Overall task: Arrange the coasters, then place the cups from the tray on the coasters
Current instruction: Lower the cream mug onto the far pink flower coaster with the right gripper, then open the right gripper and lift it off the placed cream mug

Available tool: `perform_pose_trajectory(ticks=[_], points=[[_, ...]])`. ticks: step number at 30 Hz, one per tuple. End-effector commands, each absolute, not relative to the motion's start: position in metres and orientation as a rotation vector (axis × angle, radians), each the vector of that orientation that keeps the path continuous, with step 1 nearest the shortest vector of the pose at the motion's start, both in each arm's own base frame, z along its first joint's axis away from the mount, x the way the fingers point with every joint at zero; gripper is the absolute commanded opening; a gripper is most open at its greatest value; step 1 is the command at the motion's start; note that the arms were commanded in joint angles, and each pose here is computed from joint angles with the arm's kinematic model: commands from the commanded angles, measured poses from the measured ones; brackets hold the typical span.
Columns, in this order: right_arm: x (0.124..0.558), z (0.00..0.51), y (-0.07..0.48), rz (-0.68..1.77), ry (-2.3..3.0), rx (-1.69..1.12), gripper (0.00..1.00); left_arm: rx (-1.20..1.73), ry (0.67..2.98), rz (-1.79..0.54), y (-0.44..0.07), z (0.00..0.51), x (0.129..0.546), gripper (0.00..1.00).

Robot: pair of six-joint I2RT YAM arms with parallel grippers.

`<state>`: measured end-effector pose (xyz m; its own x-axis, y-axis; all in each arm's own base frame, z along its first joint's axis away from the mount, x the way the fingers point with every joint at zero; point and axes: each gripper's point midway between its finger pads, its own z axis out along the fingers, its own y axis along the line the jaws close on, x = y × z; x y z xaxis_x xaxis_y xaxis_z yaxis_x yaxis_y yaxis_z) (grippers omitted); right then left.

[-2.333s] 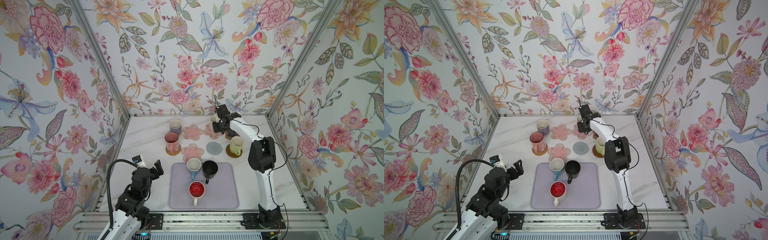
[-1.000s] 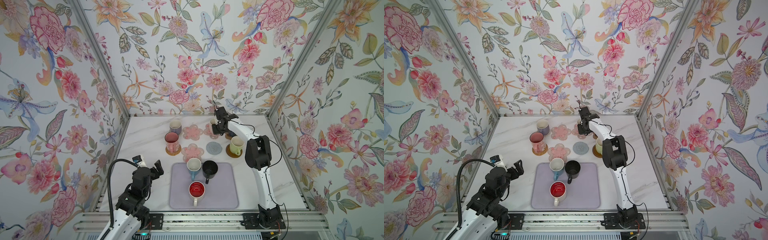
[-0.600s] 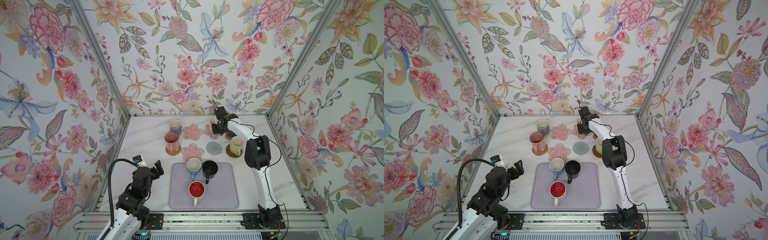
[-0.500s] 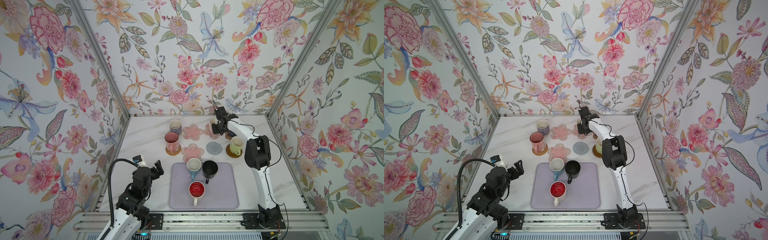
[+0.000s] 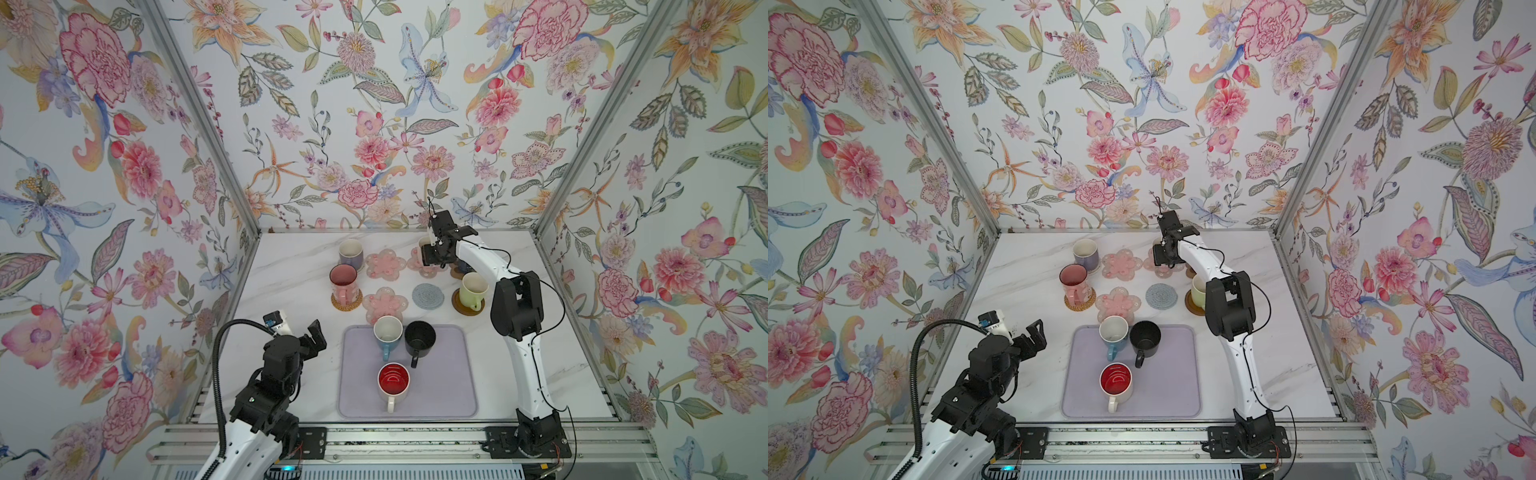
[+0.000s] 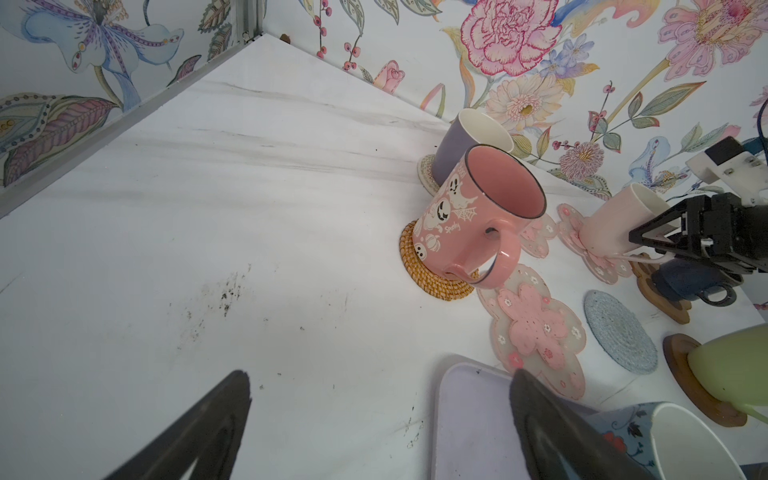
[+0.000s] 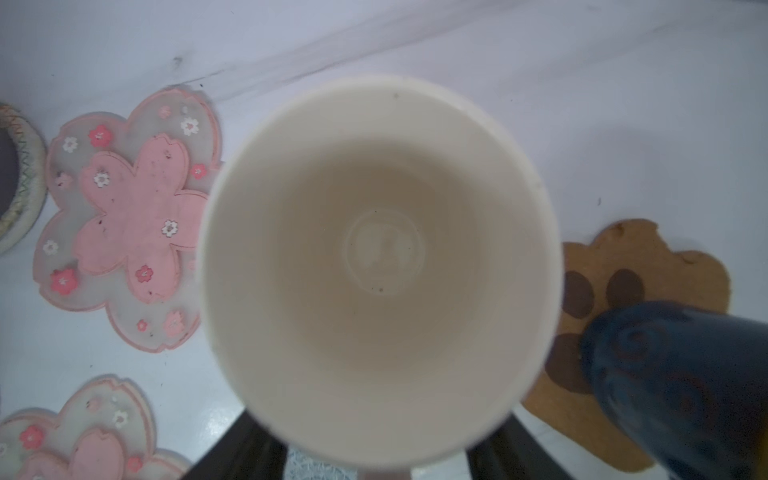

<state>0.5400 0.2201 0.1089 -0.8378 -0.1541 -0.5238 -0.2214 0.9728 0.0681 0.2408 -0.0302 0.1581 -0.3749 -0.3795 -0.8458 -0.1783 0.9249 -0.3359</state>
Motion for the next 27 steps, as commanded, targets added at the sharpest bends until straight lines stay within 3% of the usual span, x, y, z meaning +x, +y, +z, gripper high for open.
perform_pose_trajectory(ticks=[1,4,9,16,21,27], points=[[0.541,0.198,0.222,0.248,2.398,-0.232,0.84,-0.426,1.949,-0.200,-0.023,0.163,0.238,0.99],[0.530,0.237,0.218,0.285,2.314,-0.216,0.99,-0.432,1.944,-0.214,-0.023,0.162,0.237,0.99],[0.486,0.270,0.205,0.364,2.202,-0.168,0.99,-0.446,1.925,-0.269,-0.028,0.159,0.237,0.99],[0.405,0.248,0.166,0.394,2.140,-0.057,0.99,-0.436,1.935,-0.285,-0.030,0.160,0.235,0.99],[0.382,0.235,0.139,0.306,2.139,-0.022,0.99,-0.436,1.945,-0.280,-0.030,0.164,0.235,0.99],[0.383,0.226,0.131,0.248,2.171,-0.035,0.99,-0.463,1.949,-0.336,-0.036,0.158,0.236,0.99]])
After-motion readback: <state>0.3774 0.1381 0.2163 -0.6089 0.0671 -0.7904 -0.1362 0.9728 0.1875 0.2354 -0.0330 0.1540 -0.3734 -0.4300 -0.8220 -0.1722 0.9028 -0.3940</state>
